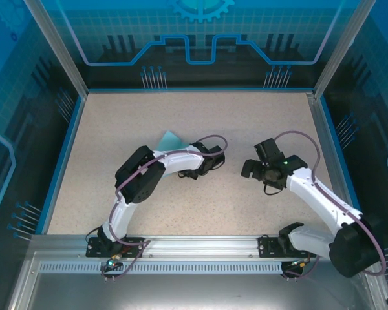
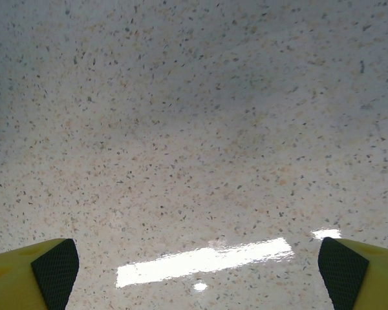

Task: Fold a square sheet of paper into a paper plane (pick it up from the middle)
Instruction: Turn over the paper at the center of the table.

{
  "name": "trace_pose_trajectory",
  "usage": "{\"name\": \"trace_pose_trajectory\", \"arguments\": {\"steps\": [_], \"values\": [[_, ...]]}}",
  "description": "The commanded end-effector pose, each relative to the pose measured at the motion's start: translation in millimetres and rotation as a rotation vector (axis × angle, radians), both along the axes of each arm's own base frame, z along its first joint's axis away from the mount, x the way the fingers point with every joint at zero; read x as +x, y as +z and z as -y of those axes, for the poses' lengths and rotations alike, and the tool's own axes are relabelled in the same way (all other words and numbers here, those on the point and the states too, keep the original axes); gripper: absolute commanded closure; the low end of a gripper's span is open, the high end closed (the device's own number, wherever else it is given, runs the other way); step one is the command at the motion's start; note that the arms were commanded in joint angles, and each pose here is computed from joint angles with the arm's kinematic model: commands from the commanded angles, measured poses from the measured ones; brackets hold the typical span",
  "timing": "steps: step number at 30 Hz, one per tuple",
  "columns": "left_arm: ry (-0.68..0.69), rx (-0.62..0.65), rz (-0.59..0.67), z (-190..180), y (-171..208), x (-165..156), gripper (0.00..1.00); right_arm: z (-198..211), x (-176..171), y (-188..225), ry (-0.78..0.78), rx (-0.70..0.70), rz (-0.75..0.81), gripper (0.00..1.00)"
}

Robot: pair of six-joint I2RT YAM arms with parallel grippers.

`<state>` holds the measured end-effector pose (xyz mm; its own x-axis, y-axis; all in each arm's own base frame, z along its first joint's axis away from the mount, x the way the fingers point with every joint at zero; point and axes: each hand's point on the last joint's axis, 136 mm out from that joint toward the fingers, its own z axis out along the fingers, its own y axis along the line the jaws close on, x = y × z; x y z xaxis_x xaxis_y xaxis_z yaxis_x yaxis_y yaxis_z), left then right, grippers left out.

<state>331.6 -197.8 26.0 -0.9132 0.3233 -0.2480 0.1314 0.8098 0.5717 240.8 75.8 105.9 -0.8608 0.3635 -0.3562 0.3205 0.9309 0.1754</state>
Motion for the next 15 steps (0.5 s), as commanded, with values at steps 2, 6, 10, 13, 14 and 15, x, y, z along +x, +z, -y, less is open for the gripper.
{"name": "trace_pose_trajectory", "arguments": {"steps": [2, 6, 10, 13, 14, 15], "values": [[0.041, -0.091, -0.02, 16, -2, -6, 0.72, 5, -5, 2, 0.022, 0.034, 0.001, 0.01], [0.038, -0.187, -0.025, 29, 16, -8, 0.58, 4, 1, 6, 0.049, 0.052, 0.01, 0.01], [-0.013, -0.45, -0.037, 63, 51, -16, 0.54, -5, 11, 17, 0.108, 0.067, 0.031, 0.0], [-0.057, -0.677, -0.044, 87, 83, -26, 0.48, -16, 18, 23, 0.156, 0.087, 0.053, 0.01], [-0.065, -0.744, -0.042, 91, 92, -30, 0.47, -21, 18, 22, 0.174, 0.093, 0.051, 0.01], [-0.069, -0.793, -0.032, 92, 101, -31, 0.44, -28, 25, 33, 0.192, 0.107, 0.08, 0.01]]}}
